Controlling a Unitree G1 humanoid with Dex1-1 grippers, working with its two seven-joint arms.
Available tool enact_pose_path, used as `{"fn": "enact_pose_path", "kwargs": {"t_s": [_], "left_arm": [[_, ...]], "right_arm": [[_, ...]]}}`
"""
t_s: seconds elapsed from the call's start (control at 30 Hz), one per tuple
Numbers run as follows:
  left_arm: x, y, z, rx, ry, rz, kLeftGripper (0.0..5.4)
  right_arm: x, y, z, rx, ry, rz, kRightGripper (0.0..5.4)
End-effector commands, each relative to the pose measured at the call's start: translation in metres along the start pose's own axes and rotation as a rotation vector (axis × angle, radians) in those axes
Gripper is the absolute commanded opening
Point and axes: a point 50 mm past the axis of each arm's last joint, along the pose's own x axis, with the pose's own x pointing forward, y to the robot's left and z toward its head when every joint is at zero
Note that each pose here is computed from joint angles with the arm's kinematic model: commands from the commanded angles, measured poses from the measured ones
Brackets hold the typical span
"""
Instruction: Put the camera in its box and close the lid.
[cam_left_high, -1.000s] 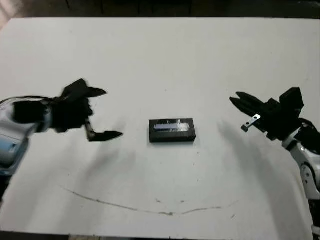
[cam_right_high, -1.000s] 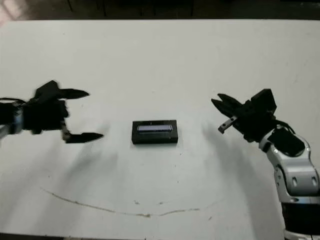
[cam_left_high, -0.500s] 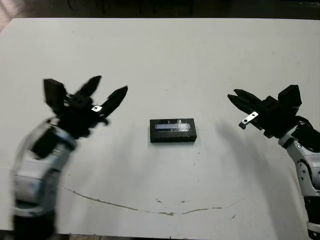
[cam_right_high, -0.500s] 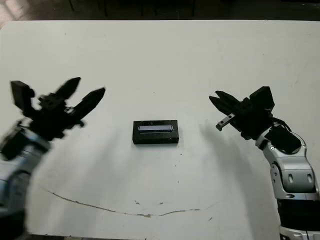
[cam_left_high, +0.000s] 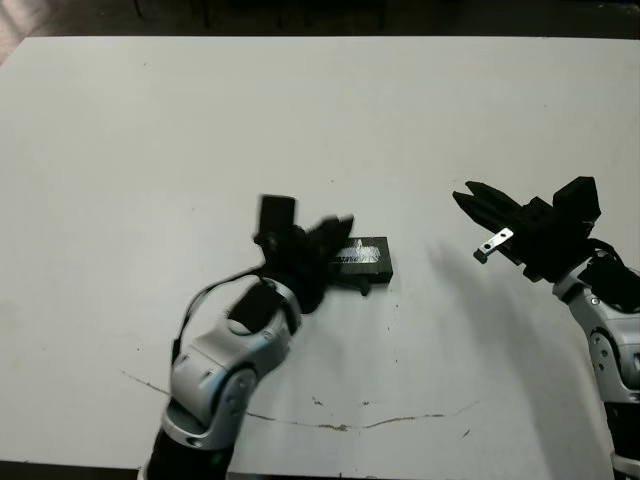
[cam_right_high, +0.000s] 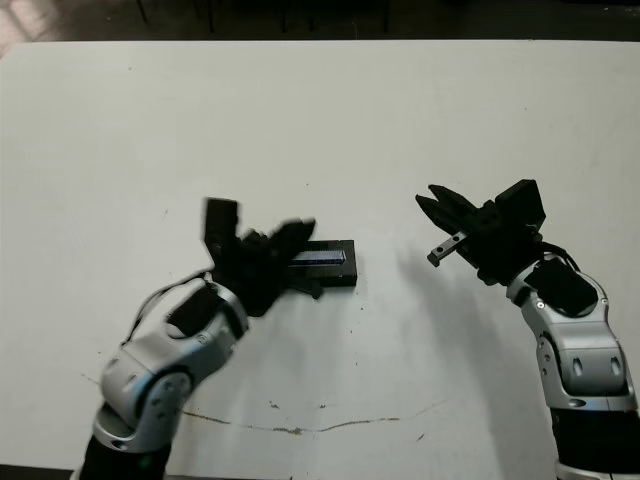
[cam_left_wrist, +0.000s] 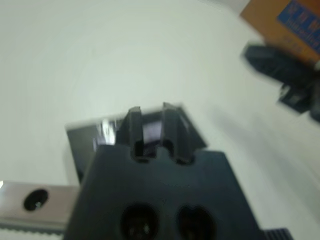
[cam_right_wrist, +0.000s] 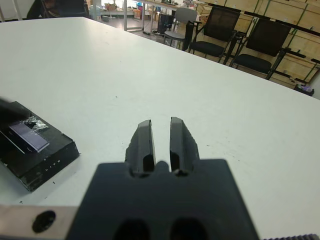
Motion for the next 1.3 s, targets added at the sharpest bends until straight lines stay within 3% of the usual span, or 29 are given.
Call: {"fn": "enact_pose_path", "kwargs": {"t_s": [0.03,0.3,0.5,0.57,0.7,0.9,1.13,1.3], "left_arm": [[0.004,-0.001,-0.024,0.004,0.128,0.012,0.01],[0.0,0.02,-0.045,0.078,0.301,0.064,0.01],[-0.009,0.027,-0.044,0.12,0.294,0.044,0.01],[-0.013,0.028,-0.032,0.077,0.231,0.036,0.01],[-0.023,0.042,0.011,0.04,0.05,0.049,0.01],[-0.041,0.077,0.061,0.094,-0.347,0.139,0.01],[-0.051,0.128,0.064,0.139,-0.48,0.292,0.01],[-0.052,0.146,0.062,0.052,-0.523,0.353,0.01]], "right_arm": [[-0.001,0.005,-0.006,-0.001,0.019,-0.002,0.0],[-0.004,0.005,-0.006,-0.005,0.017,-0.011,0.0],[-0.003,0.006,-0.006,0.02,0.018,-0.006,0.0],[-0.002,0.007,-0.005,0.017,0.01,-0.017,0.0],[-0.002,0.013,0.001,0.036,-0.072,-0.079,0.0],[0.004,0.023,0.009,0.03,-0.166,-0.152,0.0],[0.012,0.018,0.008,0.059,-0.2,-0.189,0.0],[0.018,0.02,0.003,0.093,-0.154,-0.226,0.0]]}}
